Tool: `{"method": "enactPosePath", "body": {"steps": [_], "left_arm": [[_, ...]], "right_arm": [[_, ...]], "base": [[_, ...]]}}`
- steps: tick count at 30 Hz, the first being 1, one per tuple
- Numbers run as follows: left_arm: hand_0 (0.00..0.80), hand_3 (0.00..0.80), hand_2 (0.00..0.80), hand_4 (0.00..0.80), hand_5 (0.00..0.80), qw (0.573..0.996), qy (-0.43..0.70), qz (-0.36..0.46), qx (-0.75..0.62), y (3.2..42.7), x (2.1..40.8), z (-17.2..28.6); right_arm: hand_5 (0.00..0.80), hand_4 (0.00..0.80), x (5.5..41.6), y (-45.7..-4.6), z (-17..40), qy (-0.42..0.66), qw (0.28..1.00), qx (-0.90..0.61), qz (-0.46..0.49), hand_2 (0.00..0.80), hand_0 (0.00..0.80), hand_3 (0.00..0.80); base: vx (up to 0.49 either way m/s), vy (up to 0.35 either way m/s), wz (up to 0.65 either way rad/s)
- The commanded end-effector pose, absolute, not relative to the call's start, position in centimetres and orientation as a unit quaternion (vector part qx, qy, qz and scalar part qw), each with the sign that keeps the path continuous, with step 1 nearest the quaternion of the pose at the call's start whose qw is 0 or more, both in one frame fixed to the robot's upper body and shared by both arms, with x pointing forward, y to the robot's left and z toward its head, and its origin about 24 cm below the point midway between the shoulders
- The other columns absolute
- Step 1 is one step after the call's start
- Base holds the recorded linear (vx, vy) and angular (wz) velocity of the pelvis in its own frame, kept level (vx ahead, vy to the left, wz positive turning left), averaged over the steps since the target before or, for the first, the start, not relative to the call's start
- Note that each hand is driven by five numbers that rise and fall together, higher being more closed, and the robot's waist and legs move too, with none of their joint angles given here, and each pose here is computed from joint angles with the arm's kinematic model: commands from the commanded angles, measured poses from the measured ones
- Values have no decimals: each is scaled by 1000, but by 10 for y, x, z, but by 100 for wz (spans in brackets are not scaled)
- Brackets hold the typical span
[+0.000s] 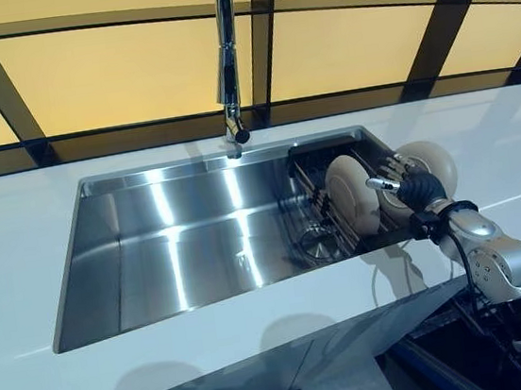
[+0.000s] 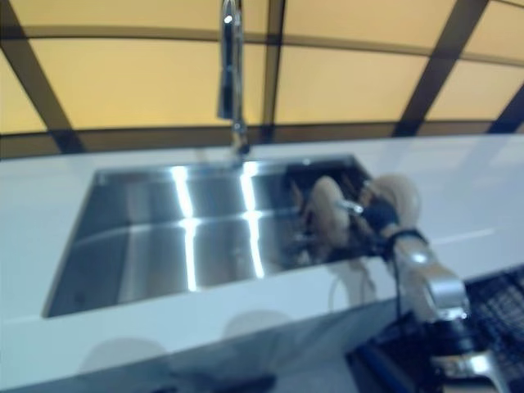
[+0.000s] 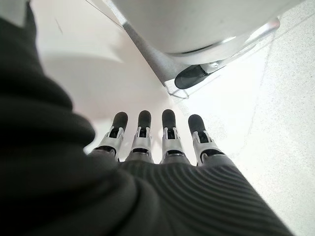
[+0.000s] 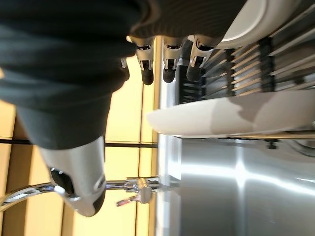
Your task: Take plates into dishwasher
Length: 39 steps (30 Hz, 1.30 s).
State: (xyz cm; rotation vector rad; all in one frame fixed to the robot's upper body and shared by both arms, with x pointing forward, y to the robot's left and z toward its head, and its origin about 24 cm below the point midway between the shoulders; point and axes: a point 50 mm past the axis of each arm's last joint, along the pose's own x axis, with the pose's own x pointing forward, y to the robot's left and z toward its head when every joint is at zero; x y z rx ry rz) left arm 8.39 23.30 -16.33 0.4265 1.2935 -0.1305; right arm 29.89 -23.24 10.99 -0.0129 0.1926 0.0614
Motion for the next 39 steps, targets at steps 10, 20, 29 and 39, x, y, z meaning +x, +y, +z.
{"method": "enactPosePath", "body": {"steps": [10,20,29,39], "left_arm": [[0,0,0,0,0,783,584,-47,208,243,100,-158],[0,0,0,0,0,784,583,-50,208,242,102,-157],[0,0,0,0,0,783,583,-53,212,243,103,-157],[0,0,0,0,0,783,581,-59,215,241,105,-157]], "right_arm": [[0,0,308,-241,124,91,995,-34,4,0,0,0],[0,0,317,-246,133,87,996,-20,-28,0,0,0],[0,0,320,-249,133,98,994,-23,-40,0,0,0],[0,0,328,-251,137,108,993,-31,-42,0,0,0]], "base": [[0,0,0],[0,0,0],[0,0,0],[0,0,0]]}}
